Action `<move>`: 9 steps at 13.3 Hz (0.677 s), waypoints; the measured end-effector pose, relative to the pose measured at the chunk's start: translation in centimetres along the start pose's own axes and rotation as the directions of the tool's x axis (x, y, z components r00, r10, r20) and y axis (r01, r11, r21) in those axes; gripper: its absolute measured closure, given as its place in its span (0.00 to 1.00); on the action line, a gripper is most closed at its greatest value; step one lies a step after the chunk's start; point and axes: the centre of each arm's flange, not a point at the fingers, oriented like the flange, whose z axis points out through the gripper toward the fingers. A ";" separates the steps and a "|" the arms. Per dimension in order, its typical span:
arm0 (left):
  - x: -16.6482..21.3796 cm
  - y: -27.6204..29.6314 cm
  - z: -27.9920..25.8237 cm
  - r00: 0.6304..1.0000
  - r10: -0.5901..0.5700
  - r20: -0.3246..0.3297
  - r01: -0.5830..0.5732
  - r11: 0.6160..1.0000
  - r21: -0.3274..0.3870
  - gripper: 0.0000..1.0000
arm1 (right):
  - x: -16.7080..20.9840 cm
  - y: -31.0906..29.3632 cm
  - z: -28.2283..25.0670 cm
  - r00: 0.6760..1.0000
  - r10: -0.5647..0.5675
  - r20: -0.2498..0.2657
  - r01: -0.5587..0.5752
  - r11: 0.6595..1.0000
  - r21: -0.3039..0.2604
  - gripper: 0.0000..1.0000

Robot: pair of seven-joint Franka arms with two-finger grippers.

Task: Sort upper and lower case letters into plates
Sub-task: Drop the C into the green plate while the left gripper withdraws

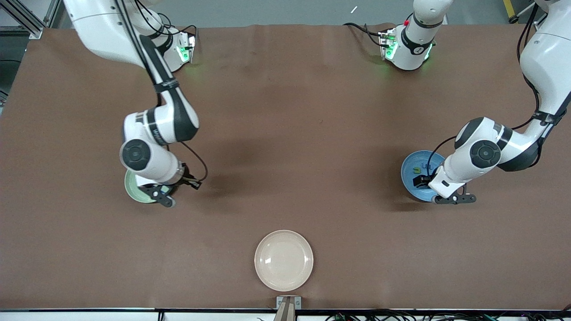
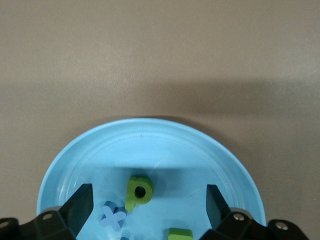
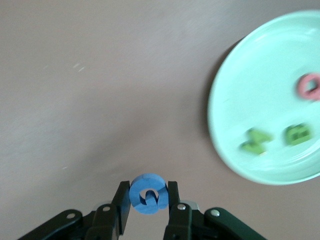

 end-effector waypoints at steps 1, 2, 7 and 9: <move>0.1 -0.1 -0.1 1.000 -0.002 -0.003 0.002 1.000 0.000 0.00 | 0.9 1.6 0.1 1.000 -0.004 0.008 0.004 1.000 -0.002 0.66; 0.3 -0.2 -0.2 1.000 -0.005 -0.006 0.005 1.000 0.000 0.00 | 1.7 3.0 0.6 1.000 -0.001 0.018 0.001 1.000 -0.007 0.66; 1.7 0.7 -1.8 1.000 0.017 0.005 -0.016 0.997 -0.073 0.00 | 5.3 8.6 2.2 1.000 0.012 0.001 -0.012 1.000 0.013 0.66; 2.5 1.5 -1.7 0.998 0.031 0.046 -0.026 0.994 -0.110 0.00 | 6.3 10.9 3.3 1.000 0.010 -0.004 -0.009 1.000 0.018 0.66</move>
